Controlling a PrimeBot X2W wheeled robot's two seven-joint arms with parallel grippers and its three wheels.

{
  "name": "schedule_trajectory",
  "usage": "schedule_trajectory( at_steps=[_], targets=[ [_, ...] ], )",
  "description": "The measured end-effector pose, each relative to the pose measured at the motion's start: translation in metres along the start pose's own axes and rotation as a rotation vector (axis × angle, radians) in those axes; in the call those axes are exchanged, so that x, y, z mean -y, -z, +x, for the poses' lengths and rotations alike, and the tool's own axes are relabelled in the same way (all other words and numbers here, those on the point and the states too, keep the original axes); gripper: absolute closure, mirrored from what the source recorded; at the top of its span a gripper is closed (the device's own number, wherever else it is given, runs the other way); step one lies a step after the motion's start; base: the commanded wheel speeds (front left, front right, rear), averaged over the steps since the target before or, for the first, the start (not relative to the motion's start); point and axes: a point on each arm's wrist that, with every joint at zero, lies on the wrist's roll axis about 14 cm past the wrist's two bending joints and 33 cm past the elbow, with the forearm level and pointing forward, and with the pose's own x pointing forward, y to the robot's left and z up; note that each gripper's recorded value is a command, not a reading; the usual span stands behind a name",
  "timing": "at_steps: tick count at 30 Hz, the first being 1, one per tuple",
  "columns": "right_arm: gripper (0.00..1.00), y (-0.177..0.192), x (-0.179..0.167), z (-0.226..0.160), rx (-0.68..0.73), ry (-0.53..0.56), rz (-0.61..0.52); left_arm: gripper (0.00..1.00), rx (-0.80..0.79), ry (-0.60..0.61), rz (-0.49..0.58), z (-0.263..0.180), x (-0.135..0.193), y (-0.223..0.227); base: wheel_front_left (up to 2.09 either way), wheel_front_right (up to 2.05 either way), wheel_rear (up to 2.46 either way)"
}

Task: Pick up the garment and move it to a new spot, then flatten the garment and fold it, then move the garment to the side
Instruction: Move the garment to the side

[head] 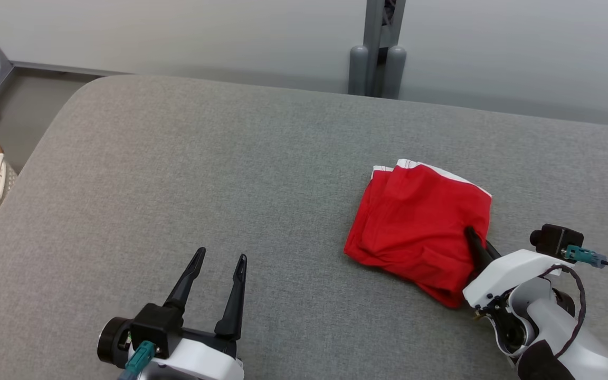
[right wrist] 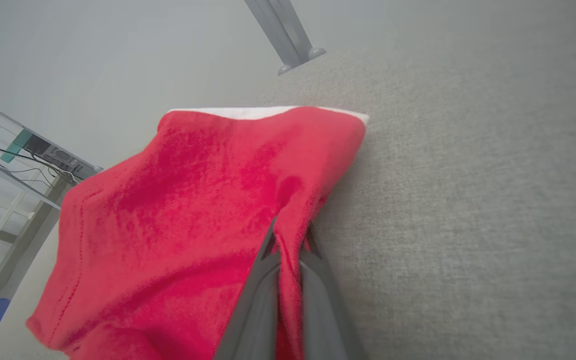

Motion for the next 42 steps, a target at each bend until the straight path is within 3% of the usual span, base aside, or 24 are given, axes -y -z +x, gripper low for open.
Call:
schedule_trajectory(
  at_steps=[10,18,33,42],
  targets=[
    [1.0,-0.023,0.01,-0.025,0.066,-0.003,-0.145,0.0,0.008,0.073,0.012,0.001,0.021,-0.001,0.0,0.0,0.0],
    [1.0,-0.042,0.026,-0.048,0.13,0.038,-0.159,0.0,0.009,0.169,0.02,0.009,0.049,0.0,0.0,0.0,0.0],
    [1.0,-0.067,0.085,-0.115,0.252,0.208,-0.165,0.0,-0.008,0.428,0.016,0.031,0.132,0.008,0.0,0.0,0.0],
    [1.0,-0.082,0.103,-0.113,0.202,0.231,-0.337,0.0,-0.029,0.497,-0.001,0.044,0.152,0.018,0.0,0.0,0.0]
  ],
)
